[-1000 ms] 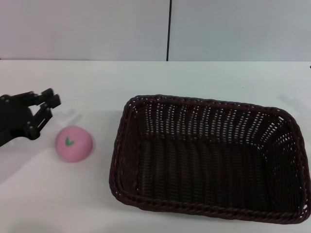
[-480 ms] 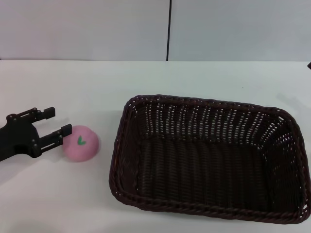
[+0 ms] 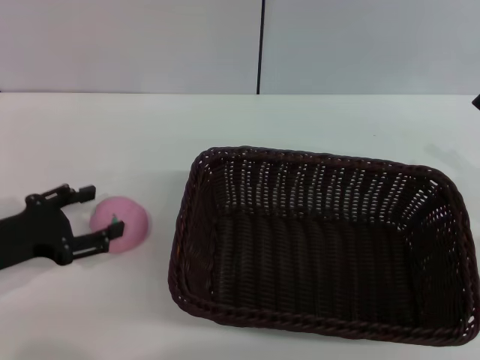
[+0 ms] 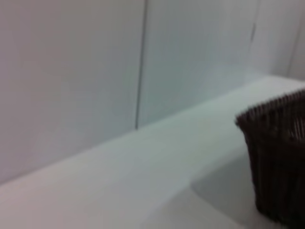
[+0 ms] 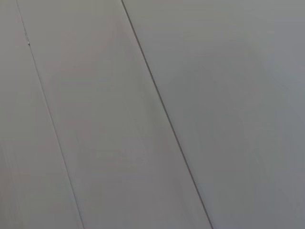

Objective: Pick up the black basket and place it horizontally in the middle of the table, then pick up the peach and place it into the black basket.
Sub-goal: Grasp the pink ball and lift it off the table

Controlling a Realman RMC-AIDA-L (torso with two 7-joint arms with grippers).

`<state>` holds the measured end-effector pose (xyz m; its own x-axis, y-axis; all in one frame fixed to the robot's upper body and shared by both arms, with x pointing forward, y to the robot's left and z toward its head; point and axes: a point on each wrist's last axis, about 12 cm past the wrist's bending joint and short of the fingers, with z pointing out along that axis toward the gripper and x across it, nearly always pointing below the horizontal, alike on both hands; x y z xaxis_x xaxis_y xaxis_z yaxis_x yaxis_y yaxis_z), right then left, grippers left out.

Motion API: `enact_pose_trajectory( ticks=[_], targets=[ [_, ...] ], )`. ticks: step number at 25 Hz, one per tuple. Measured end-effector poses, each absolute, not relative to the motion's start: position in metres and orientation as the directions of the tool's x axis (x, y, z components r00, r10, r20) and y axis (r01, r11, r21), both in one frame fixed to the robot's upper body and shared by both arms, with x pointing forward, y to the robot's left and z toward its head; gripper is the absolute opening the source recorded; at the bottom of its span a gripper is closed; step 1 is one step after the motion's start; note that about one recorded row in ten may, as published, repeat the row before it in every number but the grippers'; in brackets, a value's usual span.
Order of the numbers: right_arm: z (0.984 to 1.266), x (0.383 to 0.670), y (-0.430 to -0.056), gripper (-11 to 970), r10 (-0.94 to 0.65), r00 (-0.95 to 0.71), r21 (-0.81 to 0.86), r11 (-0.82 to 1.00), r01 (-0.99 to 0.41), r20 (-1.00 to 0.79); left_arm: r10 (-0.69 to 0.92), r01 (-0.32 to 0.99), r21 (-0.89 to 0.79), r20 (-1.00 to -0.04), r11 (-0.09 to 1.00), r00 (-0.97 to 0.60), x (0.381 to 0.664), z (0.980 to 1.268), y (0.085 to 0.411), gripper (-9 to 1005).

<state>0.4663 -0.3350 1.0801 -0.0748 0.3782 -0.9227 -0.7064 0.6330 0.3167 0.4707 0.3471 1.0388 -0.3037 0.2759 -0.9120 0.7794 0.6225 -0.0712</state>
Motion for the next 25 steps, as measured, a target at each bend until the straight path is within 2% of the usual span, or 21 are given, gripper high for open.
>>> enact_pose_trajectory(
  ticks=[4, 15, 18, 20, 25],
  targets=[
    [1.08, 0.467, -0.335, 617, 0.378, -0.074, 0.316, 0.634, -0.706, -0.923, 0.31, 0.794, -0.062, -0.9, 0.604, -0.306, 0.471, 1.036, 0.346, 797],
    [1.08, 0.47, -0.334, 617, 0.378, -0.079, 0.321, 0.636, -0.702, -0.922, 0.342, 0.813, -0.013, -0.904, 0.582, -0.258, 0.468, 1.033, 0.342, 575],
    [1.079, 0.47, -0.334, 617, 0.378, -0.079, 0.321, 0.638, -0.7, -0.922, 0.342, 0.813, -0.008, -0.905, 0.582, -0.254, 0.469, 1.033, 0.342, 456],
    [1.079, 0.47, -0.334, 617, 0.378, -0.08, 0.322, 0.639, -0.698, -0.922, 0.329, 0.804, -0.006, -0.911, 0.594, -0.249, 0.469, 1.034, 0.343, 376],
    [1.078, 0.468, -0.336, 617, 0.38, -0.08, 0.325, 0.644, -0.693, -0.922, 0.203, 0.754, -0.005, -0.962, 0.657, -0.184, 0.47, 1.048, 0.349, 297]
  ],
)
